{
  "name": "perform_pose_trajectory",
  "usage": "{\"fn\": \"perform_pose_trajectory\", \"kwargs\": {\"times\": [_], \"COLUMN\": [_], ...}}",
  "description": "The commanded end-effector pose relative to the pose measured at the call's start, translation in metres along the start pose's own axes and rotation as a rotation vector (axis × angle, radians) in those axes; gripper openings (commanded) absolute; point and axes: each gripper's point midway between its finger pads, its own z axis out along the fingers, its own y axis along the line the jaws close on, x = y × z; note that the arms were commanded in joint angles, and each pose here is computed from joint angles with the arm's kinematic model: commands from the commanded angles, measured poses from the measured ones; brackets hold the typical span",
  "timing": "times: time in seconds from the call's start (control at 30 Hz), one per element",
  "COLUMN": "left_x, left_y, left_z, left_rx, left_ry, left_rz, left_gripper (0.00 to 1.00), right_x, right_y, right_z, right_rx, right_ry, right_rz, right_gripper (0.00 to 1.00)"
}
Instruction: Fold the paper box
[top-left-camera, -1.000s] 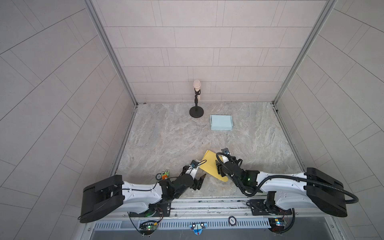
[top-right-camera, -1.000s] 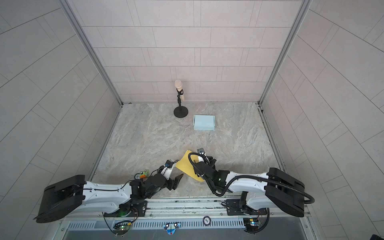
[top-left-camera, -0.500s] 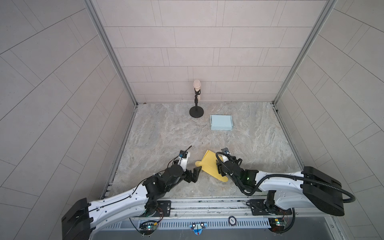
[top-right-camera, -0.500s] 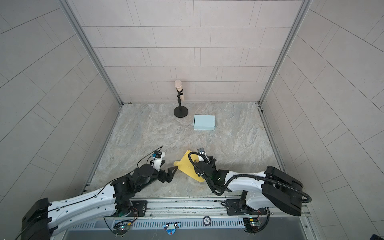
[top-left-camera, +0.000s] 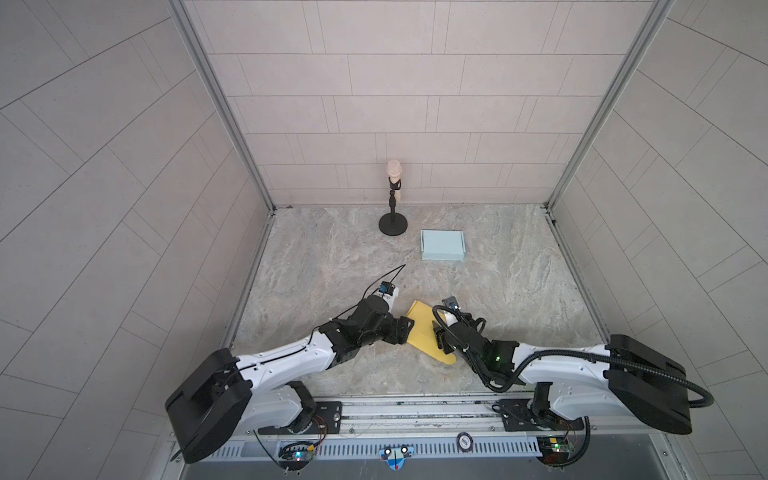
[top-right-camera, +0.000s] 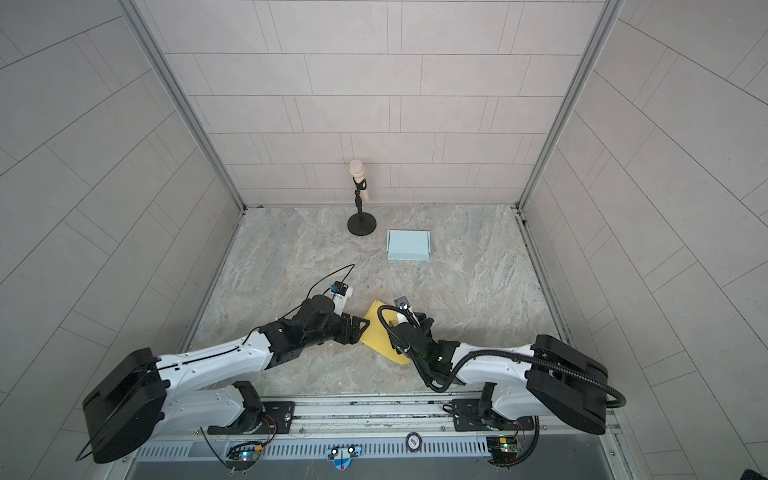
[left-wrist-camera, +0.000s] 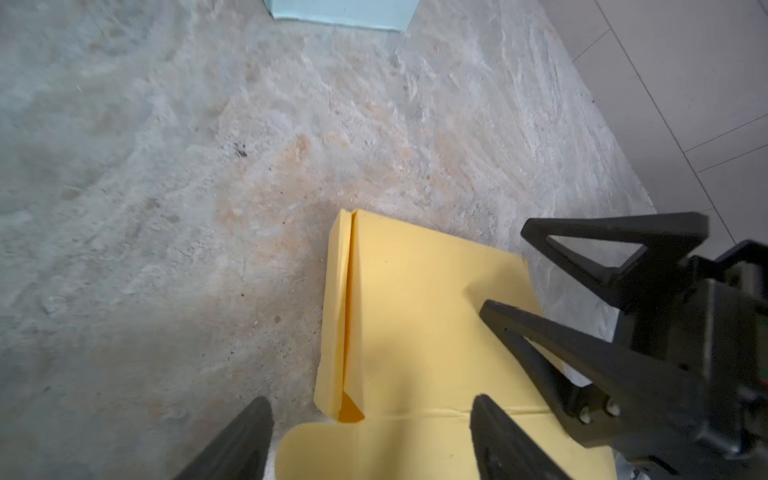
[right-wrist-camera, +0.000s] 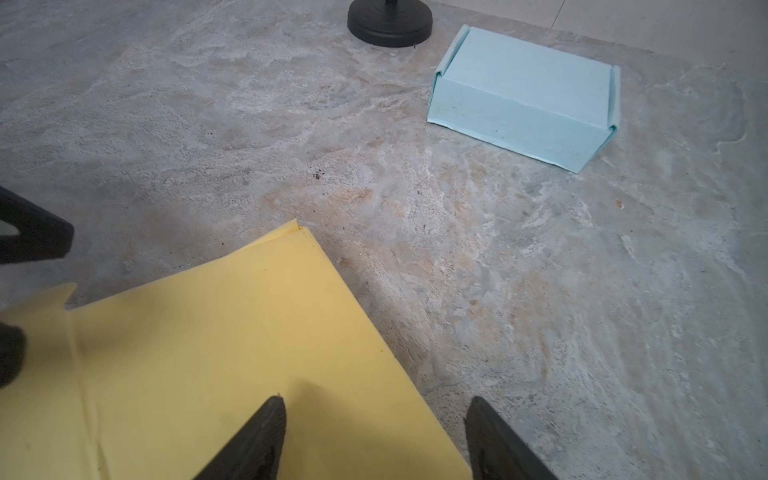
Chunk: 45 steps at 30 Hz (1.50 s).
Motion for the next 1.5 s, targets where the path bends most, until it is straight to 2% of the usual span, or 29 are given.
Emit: {"fn": "perform_pose_trajectory", "kwargs": {"times": [0.0, 0.2, 0.3, 0.4, 0.47, 0.53, 0.7, 0.93, 1.27, 1.47], "left_x": [0.004, 0.017, 0.022, 0.025, 0.025, 0.026, 0.027, 0.034, 0.033, 0.035], "left_y": [-0.004, 0.008, 0.012, 0.014, 0.014, 0.014, 0.013, 0.017, 0.012, 0.008], "left_z": [0.006, 0.013, 0.017, 0.018, 0.019, 0.020, 0.024, 0.027, 0.026, 0.025], "left_rx": [0.041, -0.001, -0.011, -0.016, -0.015, -0.016, -0.011, -0.016, -0.010, -0.011], "left_ry": [0.005, 0.035, 0.053, 0.058, 0.058, 0.061, 0.065, 0.078, 0.077, 0.079], "left_rz": [0.002, 0.006, 0.010, 0.009, 0.011, 0.011, 0.006, 0.000, 0.014, 0.025], "left_gripper": [0.74, 0.70, 0.67, 0.66, 0.65, 0.64, 0.62, 0.60, 0.60, 0.59], "right_x": [-0.003, -0.007, -0.015, -0.019, -0.017, -0.015, -0.001, 0.022, 0.037, 0.035], "right_y": [-0.001, -0.003, -0.006, -0.021, -0.023, -0.025, -0.027, -0.022, -0.023, -0.021], "right_z": [-0.003, -0.009, -0.016, -0.023, -0.027, -0.035, -0.046, -0.042, -0.029, -0.018], "right_rx": [-0.010, -0.016, -0.035, 0.002, -0.035, -0.040, -0.062, -0.116, -0.117, -0.117], "right_ry": [-0.009, -0.013, -0.019, 0.037, 0.099, 0.130, 0.184, 0.243, 0.277, 0.302], "right_rz": [0.001, 0.014, 0.064, 0.163, 0.273, 0.330, 0.408, 0.523, 0.526, 0.475], "right_gripper": [0.70, 0.70, 0.71, 0.73, 0.73, 0.73, 0.73, 0.71, 0.61, 0.54]}}
